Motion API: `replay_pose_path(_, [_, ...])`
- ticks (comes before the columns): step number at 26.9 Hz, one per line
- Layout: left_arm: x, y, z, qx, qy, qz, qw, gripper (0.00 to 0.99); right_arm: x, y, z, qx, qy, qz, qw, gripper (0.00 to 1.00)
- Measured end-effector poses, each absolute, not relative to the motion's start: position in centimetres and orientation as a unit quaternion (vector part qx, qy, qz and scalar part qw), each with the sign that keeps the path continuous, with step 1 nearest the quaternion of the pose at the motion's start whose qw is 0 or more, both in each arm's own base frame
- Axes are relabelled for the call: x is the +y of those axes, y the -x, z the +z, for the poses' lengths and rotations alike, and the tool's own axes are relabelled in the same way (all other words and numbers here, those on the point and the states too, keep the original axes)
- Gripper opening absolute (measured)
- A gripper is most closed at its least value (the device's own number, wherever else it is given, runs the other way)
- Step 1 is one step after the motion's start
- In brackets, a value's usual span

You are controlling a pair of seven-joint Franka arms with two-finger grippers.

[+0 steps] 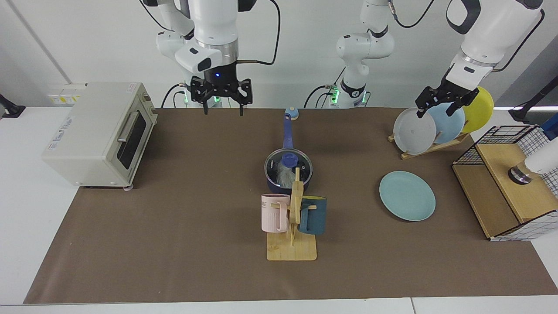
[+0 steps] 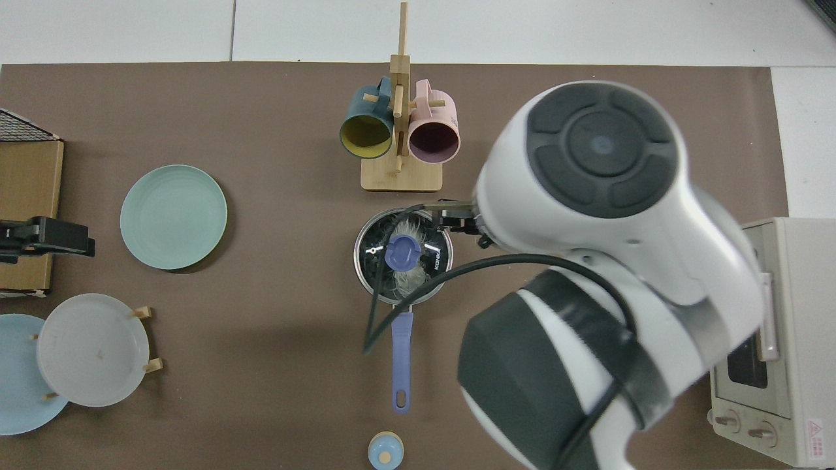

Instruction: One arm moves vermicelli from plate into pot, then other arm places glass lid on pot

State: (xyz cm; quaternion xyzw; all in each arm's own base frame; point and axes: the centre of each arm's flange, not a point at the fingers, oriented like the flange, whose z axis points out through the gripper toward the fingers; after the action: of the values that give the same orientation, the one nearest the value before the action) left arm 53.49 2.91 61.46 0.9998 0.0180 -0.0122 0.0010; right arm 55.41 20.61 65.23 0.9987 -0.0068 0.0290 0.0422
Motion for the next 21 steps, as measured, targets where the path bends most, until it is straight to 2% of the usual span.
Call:
replay_pose_path(3, [3.3, -53.5, 61.5, 0.022, -1.0, -0.012, 0.001, 0.991, 17.9, -55.2, 65.8, 0.004, -0.998, 0.02, 0.053, 1.0])
replay_pose_path(8, [3.9, -53.4, 61.5, 0.027, -1.0, -0.012, 0.001, 0.991, 12.9, -55.7, 65.3, 0.016, -1.0, -0.003, 0.024, 1.0])
replay_pose_path(11, [3.9, -53.4, 61.5, 0.027, -1.0, -0.012, 0.0, 0.991, 10.4, -56.3, 64.7, 0.017, -1.0, -0.009, 0.018, 1.0])
replay_pose_path(19, [3.7, -53.4, 61.5, 0.025, -1.0, -0.011, 0.0, 0.991, 7.5, -56.7, 62.1, -0.005, -0.999, -0.033, 0.023, 1.0])
replay_pose_path(21, [3.7, -53.4, 61.5, 0.025, -1.0, -0.011, 0.0, 0.991, 7.1, -56.8, 61.3, -0.009, -0.999, -0.029, 0.023, 1.0])
